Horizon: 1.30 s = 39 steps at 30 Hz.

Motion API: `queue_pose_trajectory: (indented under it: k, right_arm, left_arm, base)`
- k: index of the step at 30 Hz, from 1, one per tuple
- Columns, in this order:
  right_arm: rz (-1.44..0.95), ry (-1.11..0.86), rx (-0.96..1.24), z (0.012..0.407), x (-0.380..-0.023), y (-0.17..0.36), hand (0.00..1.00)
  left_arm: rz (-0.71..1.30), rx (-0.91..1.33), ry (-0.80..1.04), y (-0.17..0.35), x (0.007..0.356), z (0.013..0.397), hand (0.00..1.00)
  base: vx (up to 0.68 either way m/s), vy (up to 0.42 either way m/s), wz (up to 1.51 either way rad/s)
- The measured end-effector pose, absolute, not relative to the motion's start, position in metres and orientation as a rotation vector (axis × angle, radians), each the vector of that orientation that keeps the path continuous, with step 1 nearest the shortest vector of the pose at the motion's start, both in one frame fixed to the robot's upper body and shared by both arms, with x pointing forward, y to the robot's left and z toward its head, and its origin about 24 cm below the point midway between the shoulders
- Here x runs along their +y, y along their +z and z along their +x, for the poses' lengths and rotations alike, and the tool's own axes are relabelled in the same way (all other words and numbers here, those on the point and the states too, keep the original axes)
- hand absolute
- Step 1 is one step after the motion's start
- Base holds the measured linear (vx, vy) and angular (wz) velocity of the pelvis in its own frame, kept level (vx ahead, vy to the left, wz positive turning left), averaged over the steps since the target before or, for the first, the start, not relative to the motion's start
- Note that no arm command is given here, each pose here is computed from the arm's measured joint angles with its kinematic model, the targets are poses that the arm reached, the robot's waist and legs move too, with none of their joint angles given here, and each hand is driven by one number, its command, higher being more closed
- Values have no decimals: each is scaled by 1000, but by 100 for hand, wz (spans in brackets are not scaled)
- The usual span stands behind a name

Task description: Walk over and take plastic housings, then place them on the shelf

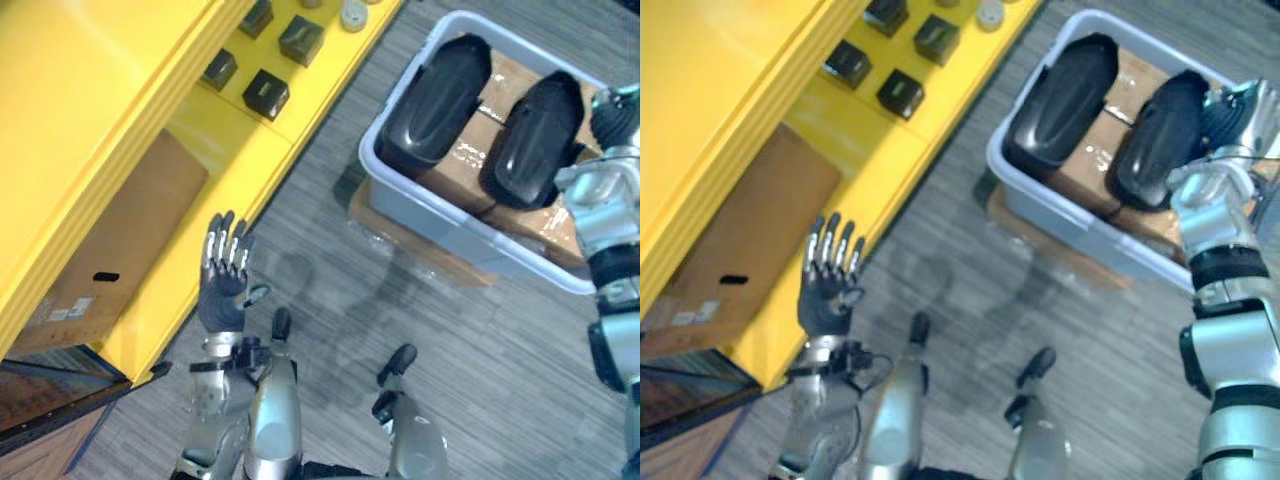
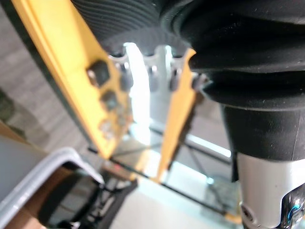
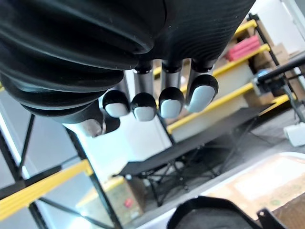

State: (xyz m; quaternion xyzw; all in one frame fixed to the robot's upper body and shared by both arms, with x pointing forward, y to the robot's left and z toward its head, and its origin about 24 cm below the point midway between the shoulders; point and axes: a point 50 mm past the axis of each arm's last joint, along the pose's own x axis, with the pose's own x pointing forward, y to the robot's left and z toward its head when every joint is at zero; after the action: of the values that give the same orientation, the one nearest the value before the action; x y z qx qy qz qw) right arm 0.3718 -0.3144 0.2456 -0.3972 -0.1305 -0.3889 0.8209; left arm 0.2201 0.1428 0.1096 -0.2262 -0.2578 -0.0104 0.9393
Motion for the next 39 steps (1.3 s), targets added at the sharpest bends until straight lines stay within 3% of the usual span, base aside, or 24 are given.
queue_pose_trajectory:
  k: [4, 7, 12, 16, 24, 30, 39]
  right_arm:
    - [-723, -849, -203, 370, -320, 231, 0]
    - [-502, -866, -209, 367, -321, 217, 0]
    - [-228, -770, -535, 335, -274, 204, 0]
    - [-66, -688, -622, 295, -243, 169, 0]
    - [185, -566, -435, 211, -227, 93, 0]
    - [330, -511, -272, 194, -215, 57, 0]
    - [346, -518, -168, 185, -202, 32, 0]
  left_arm:
    - [-445, -533, -24, 112, 141, 222, 0]
    - [-433, -530, -11, 111, 140, 221, 0]
    - [-482, -582, 47, 120, 148, 210, 0]
    - [-437, -655, 81, 132, 159, 202, 0]
    - [-419, -586, 161, 119, 170, 194, 0]
    - [-431, -529, 230, 109, 166, 189, 0]
    - [-350, -458, 66, 102, 167, 188, 0]
  base:
    - [0, 0, 0]
    - [7, 1, -3]
    - [30, 1, -4]
    - [36, -9, -16]
    - [98, 3, -47]
    - [22, 25, -49]
    - [-20, 85, 5]
